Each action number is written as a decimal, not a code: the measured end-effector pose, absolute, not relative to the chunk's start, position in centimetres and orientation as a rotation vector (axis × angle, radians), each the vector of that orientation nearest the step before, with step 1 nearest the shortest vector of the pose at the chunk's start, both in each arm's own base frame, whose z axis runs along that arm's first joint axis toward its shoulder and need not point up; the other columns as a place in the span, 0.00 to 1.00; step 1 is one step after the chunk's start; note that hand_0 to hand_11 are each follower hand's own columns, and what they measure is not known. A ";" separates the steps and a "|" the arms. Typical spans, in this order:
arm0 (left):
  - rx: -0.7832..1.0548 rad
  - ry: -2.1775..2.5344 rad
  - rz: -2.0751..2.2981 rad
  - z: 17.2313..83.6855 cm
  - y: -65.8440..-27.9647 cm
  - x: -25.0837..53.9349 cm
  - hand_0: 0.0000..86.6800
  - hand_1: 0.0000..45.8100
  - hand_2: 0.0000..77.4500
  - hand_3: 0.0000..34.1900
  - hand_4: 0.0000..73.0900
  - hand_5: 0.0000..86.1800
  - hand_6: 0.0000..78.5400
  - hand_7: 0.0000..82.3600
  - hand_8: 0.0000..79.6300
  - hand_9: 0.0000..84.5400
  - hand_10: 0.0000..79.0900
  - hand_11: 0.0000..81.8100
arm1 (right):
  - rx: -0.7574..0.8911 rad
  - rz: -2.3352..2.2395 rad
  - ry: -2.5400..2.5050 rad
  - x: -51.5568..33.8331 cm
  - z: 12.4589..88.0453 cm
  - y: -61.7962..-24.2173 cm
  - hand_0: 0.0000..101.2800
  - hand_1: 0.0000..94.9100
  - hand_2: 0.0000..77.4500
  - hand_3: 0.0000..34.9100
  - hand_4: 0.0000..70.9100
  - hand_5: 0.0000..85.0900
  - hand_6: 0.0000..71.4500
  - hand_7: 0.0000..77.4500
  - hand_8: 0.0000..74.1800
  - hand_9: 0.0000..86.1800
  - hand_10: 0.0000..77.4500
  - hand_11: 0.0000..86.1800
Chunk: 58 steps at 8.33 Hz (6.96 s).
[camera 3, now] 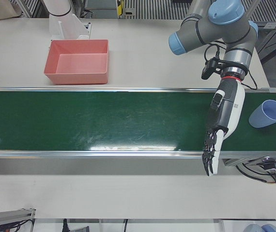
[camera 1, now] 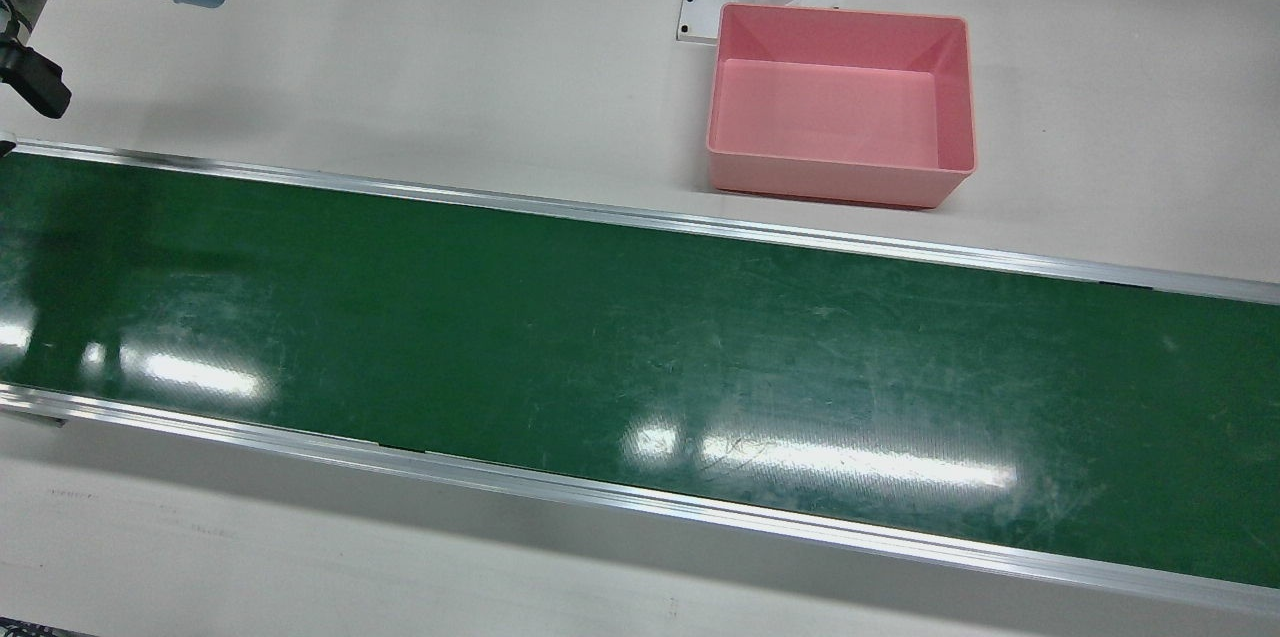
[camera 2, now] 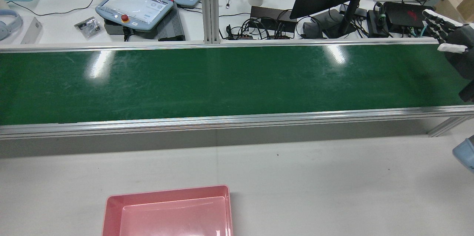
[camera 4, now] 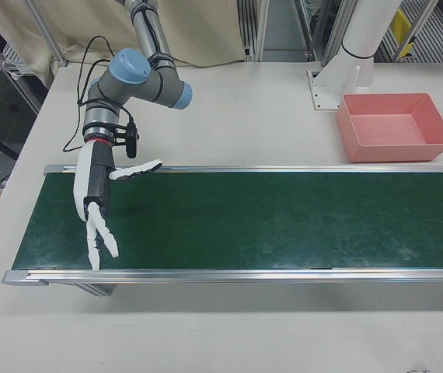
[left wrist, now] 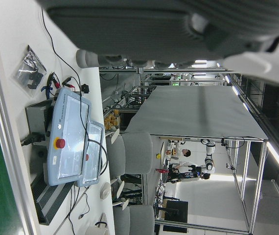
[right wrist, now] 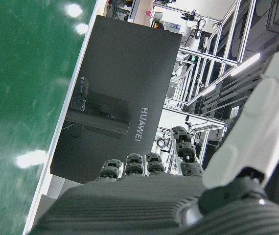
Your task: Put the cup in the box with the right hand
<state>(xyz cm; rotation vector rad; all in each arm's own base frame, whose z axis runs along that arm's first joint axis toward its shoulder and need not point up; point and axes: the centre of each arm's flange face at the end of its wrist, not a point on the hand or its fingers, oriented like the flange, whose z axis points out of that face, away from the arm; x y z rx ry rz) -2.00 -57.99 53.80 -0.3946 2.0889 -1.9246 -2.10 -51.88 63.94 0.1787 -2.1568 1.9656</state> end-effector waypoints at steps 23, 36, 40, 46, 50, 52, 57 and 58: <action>-0.392 2.089 -1.925 53.8 -58.0 -2.1 0.00 0.01 0.00 0.00 0.00 0.00 0.00 0.00 0.00 0.01 0.00 0.00 | 0.210 1.958 -2.207 -0.2 62.3 -51.8 0.46 0.07 0.01 0.00 0.08 0.04 0.07 0.20 0.06 0.11 0.02 0.04; -0.392 2.088 -1.926 53.9 -58.0 -2.0 0.00 0.01 0.01 0.00 0.00 0.00 0.00 0.00 0.00 0.00 0.00 0.00 | 0.205 1.963 -2.195 -0.3 62.7 -51.3 0.47 0.07 0.01 0.00 0.11 0.04 0.07 0.21 0.06 0.13 0.01 0.04; -0.393 2.088 -1.928 53.9 -58.0 -2.1 0.00 0.01 0.01 0.00 0.00 0.00 0.00 0.00 0.00 0.01 0.00 0.00 | 0.202 1.963 -2.191 -0.4 62.9 -51.3 0.47 0.07 0.01 0.00 0.12 0.04 0.07 0.21 0.06 0.13 0.01 0.04; -0.394 2.088 -1.927 53.9 -58.0 -2.0 0.00 0.01 0.01 0.00 0.00 0.00 0.00 0.00 0.00 0.00 0.00 0.00 | 0.196 1.960 -2.188 -0.7 62.8 -51.3 0.51 0.10 0.01 0.00 0.24 0.06 0.07 0.17 0.04 0.07 0.03 0.06; -0.394 2.089 -1.927 53.9 -58.0 -2.1 0.00 0.01 0.01 0.00 0.00 0.00 0.00 0.00 0.00 0.00 0.00 0.00 | 0.190 1.958 -2.186 -1.0 62.8 -51.3 0.58 0.20 0.01 0.00 0.26 0.08 0.07 0.18 0.07 0.11 0.05 0.08; -0.395 2.089 -1.926 53.9 -58.0 -2.0 0.00 0.01 0.01 0.00 0.00 0.00 0.00 0.00 0.00 0.00 0.00 0.00 | 0.187 1.957 -2.183 -1.2 62.9 -51.3 0.56 0.18 0.01 0.00 0.26 0.08 0.07 0.18 0.07 0.11 0.05 0.08; -0.393 2.089 -1.925 53.8 -58.0 -2.0 0.00 0.01 0.01 0.00 0.00 0.00 0.00 0.00 0.00 0.00 0.00 0.00 | 0.187 1.957 -2.184 -1.2 62.9 -51.3 0.53 0.12 0.01 0.00 0.27 0.07 0.08 0.19 0.07 0.11 0.05 0.08; -0.394 2.089 -1.925 53.8 -58.0 -2.0 0.00 0.01 0.01 0.00 0.00 0.00 0.00 0.00 0.00 0.00 0.00 0.00 | 0.188 1.958 -2.184 -1.1 62.9 -51.2 0.53 0.12 0.01 0.00 0.27 0.07 0.08 0.19 0.07 0.11 0.05 0.08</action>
